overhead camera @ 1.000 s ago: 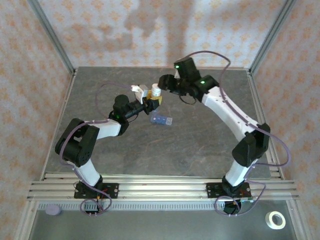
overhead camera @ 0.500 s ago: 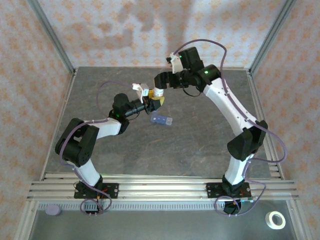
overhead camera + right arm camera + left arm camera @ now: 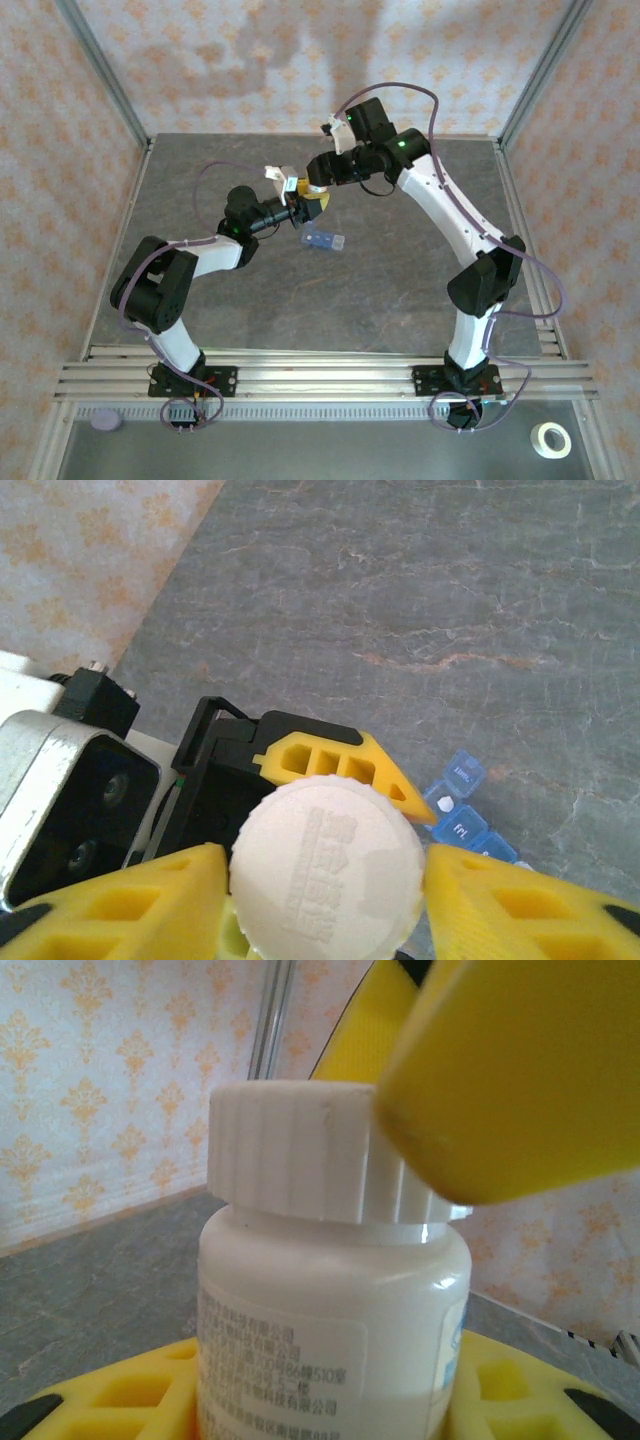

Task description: Sort the pills into containers

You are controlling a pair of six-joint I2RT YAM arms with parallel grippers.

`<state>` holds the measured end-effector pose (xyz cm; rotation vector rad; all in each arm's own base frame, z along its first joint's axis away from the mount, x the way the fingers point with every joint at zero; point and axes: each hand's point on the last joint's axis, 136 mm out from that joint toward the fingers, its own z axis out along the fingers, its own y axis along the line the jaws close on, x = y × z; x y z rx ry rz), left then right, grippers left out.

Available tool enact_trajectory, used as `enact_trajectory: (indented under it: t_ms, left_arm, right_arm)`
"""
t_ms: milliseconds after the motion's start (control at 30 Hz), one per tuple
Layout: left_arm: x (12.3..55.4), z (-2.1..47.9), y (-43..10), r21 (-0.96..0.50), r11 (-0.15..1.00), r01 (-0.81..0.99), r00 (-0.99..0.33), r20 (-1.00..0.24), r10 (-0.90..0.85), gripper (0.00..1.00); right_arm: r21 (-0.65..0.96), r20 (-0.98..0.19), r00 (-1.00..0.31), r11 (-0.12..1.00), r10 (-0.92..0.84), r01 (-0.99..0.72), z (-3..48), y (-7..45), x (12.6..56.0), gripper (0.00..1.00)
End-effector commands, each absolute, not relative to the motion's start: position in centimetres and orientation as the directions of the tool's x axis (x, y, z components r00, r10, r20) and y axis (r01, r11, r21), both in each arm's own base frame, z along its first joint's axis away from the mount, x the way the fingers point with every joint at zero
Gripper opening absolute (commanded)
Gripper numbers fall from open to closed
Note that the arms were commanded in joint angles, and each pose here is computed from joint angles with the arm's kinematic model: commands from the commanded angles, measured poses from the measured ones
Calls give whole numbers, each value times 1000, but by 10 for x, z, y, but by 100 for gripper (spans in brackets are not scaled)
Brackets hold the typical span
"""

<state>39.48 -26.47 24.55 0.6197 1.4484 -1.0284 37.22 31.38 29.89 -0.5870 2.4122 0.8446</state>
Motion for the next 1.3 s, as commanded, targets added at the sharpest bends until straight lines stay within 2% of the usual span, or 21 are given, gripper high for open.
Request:
enact_trajectory:
  t_ms: [0, 133, 233, 300, 367, 467, 700, 867, 1067, 1267]
  left_arm:
    - [391, 270, -269, -179, 441, 880, -90, -972, -215, 0]
    - [392, 273, -269, -175, 444, 879, -83, -972, -219, 0]
    - [394, 273, -267, -172, 454, 874, -78, -972, -220, 0]
    - [395, 272, -266, -167, 466, 869, -71, -974, -217, 0]
    - [395, 271, -266, -167, 470, 867, -71, -974, -215, 0]
    - [394, 271, -265, -167, 471, 866, -71, -974, -215, 0]
    - [394, 270, -266, -170, 466, 868, -76, -974, -212, 0]
    - [393, 269, -265, -170, 466, 869, -77, -974, -212, 0]
    - [393, 268, -264, -170, 477, 862, -75, -974, -212, 1]
    - [395, 266, -263, -170, 485, 858, -75, -975, -209, 12]
  right_arm:
    - [450, -581, -778, 703, -238, -551, 297, 320, 369, 50]
    - [467, -562, -802, 722, -204, -511, 288, 324, 369, 41]
    - [502, -534, -838, 754, -116, -424, 282, 326, 372, 32]
    - [534, -508, -861, 771, -36, -347, 277, 330, 374, 32]
    - [553, -512, -859, 761, -10, -338, 278, 338, 372, 33]
    - [534, -542, -840, 770, -5, -349, 282, 339, 373, 42]
    - [476, -569, -822, 803, -30, -359, 283, 331, 379, 48]
    - [475, -569, -822, 805, -27, -355, 281, 332, 383, 47]
    - [473, -573, -819, 807, -23, -353, 280, 331, 385, 39]
    - [480, -595, -803, 811, 21, -334, 284, 323, 389, 37]
